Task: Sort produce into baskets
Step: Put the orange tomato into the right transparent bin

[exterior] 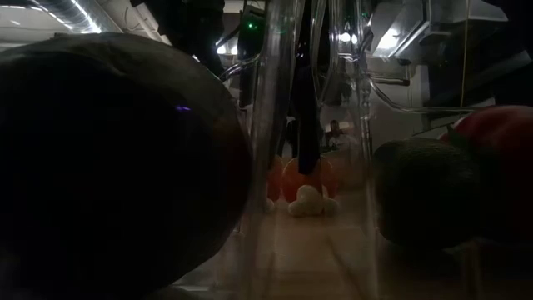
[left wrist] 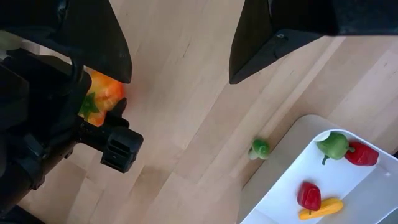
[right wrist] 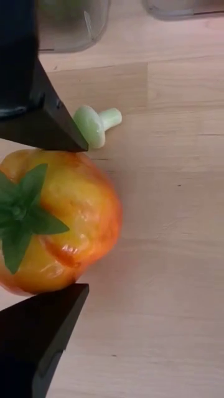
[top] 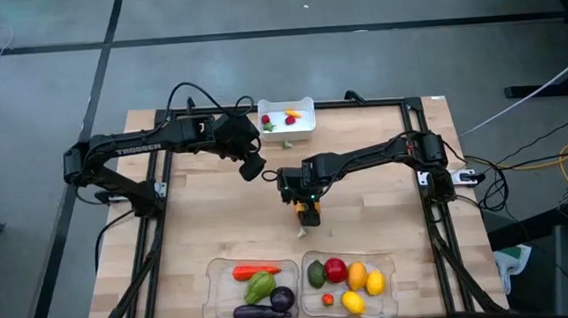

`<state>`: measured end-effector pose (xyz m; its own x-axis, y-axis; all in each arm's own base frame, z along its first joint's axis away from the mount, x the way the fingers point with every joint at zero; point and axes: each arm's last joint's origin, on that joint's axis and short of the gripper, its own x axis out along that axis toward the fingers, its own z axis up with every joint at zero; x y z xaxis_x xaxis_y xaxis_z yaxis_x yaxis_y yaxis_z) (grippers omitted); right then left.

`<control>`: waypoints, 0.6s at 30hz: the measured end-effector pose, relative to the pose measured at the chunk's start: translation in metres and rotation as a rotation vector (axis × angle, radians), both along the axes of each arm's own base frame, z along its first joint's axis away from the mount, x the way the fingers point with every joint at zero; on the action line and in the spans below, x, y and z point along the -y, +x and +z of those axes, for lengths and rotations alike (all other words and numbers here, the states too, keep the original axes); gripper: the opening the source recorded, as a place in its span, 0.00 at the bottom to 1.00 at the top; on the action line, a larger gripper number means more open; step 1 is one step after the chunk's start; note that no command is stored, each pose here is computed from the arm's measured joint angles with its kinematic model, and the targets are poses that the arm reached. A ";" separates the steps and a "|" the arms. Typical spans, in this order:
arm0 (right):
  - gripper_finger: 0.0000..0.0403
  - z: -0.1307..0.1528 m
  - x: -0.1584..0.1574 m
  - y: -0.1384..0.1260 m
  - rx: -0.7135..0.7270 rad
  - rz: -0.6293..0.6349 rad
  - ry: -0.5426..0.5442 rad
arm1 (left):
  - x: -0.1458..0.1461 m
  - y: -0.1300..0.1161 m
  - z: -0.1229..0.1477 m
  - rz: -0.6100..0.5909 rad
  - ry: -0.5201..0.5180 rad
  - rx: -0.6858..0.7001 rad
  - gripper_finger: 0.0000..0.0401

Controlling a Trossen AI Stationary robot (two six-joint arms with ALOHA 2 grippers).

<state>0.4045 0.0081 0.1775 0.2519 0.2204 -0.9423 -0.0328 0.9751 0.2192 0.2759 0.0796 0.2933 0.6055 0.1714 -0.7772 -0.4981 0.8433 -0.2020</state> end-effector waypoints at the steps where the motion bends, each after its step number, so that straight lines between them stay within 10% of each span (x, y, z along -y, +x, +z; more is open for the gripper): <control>1: 0.80 0.000 0.000 0.000 0.001 0.000 0.000 | 0.000 0.000 0.000 0.000 0.000 0.000 0.66; 18: 0.81 0.002 -0.001 -0.003 -0.034 0.002 0.001 | 0.000 0.000 0.000 0.000 0.000 0.000 0.66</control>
<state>0.4018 0.0089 0.1790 0.2193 0.2218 -0.9501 -0.0274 0.9748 0.2212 0.2759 0.0795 0.2933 0.6055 0.1714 -0.7772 -0.4979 0.8434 -0.2020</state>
